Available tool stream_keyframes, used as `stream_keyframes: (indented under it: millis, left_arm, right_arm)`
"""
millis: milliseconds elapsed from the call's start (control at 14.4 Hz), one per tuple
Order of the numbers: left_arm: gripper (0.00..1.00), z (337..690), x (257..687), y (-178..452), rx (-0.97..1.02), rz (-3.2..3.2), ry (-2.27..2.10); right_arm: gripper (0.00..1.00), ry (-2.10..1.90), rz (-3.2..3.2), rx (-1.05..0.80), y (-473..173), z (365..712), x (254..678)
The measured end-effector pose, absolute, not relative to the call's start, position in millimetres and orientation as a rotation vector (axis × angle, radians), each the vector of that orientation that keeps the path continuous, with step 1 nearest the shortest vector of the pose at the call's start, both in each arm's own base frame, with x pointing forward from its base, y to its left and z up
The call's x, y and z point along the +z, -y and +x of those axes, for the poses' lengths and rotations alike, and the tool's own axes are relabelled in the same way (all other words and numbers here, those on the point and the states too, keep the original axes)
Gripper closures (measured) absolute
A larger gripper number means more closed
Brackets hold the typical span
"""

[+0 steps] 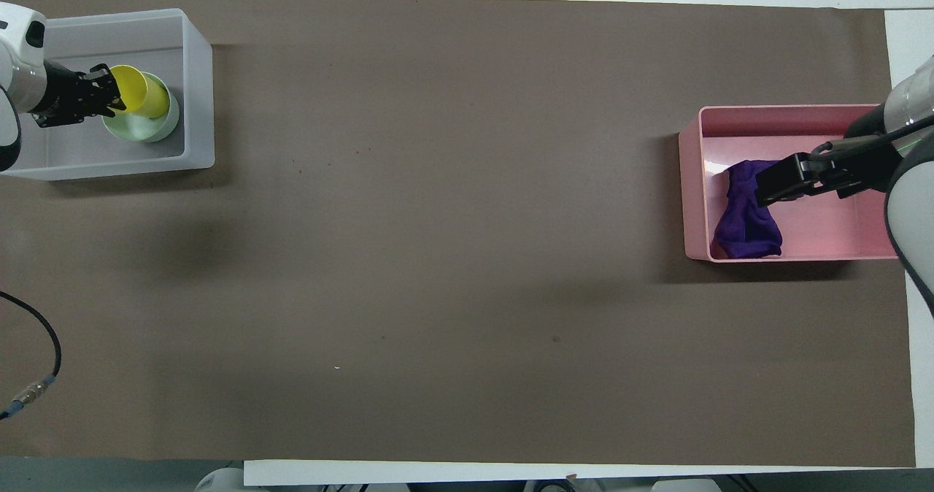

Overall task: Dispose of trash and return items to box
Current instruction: 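Carry the yellow cup with the left gripper into the green bowl, then release the yellow cup and withdraw the left gripper from the box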

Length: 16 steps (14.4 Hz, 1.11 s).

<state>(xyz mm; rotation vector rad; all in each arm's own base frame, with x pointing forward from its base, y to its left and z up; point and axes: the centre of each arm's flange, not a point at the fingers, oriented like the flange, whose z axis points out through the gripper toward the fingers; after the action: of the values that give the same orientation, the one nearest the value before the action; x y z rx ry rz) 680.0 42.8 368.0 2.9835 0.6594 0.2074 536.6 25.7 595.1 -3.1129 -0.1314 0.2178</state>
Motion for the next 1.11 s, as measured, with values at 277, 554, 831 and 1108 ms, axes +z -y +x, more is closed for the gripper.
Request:
stream_keyframes:
  millis: [277,554,831,1108]
  left_arm:
    - [0.26,673.7,412.2,-30.4,0.243,2.977,-0.626]
    - [0.0,633.4,502.0,-15.7,0.147,3.058,-0.516]
    - [0.0,572.5,588.0,29.0,0.058,3.117,-0.132]
    - [0.0,519.9,637.4,29.5,-0.041,3.127,0.064]
  right_arm:
    - [0.0,0.132,-3.116,0.175,-26.3,539.8,597.1]
    - [0.0,0.13,-3.115,0.177,-25.5,539.8,596.4]
    - [0.0,0.13,-3.115,0.18,-25.4,539.7,595.6]
    - [0.0,0.126,-3.116,0.187,-24.1,539.4,593.5]
